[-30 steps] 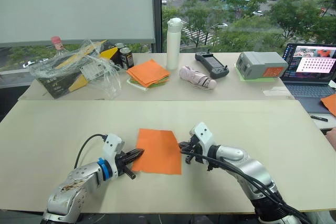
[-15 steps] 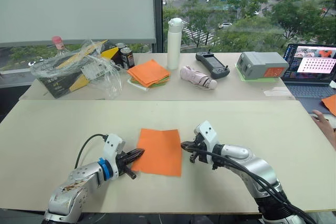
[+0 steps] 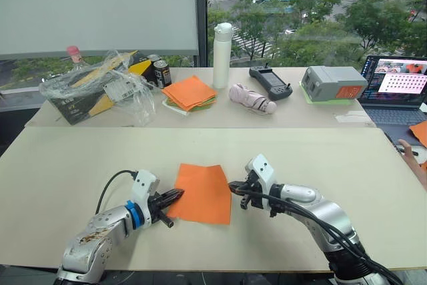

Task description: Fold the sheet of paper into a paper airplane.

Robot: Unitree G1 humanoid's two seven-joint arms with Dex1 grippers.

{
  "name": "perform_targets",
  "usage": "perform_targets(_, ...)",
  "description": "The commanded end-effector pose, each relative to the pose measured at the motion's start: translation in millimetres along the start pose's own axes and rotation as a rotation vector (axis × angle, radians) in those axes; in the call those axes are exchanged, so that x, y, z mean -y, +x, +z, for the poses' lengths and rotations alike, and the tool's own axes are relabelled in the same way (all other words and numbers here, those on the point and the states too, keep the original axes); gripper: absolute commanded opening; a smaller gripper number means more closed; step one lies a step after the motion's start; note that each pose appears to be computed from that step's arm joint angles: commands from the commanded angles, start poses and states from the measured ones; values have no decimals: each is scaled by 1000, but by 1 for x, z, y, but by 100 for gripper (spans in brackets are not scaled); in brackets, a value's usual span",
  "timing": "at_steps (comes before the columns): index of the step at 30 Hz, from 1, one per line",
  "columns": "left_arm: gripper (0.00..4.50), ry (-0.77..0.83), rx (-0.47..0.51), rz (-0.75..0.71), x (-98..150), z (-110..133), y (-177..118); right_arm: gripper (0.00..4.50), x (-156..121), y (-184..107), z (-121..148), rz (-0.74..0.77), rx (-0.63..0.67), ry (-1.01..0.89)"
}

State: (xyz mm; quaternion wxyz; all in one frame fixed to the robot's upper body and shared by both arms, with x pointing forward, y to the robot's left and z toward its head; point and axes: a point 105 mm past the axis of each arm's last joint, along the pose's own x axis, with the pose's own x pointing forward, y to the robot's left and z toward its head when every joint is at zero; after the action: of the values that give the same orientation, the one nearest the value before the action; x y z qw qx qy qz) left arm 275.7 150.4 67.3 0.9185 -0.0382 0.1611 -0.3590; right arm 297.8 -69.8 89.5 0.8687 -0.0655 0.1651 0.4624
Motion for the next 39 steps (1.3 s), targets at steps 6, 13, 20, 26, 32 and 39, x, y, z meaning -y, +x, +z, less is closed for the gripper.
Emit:
perform_targets(6,3,-3,-21,-1,2,-6,3,3,-7,-2,21,37,89,18)
perform_targets(13,3,-5,-20,-2,4,-7,4,3,-8,-3,30,46,121,51)
perform_targets(20,3,-4,-23,-2,4,-9,6,3,-12,0,35,60,128,58)
perform_targets(26,3,0,-32,-4,4,-11,6,3,-17,5,38,74,137,57)
perform_targets(32,3,5,-44,-7,3,-13,6,3,-23,9,41,91,146,56)
perform_targets(39,3,8,-48,-7,3,-13,6,3,-28,14,46,111,159,54)
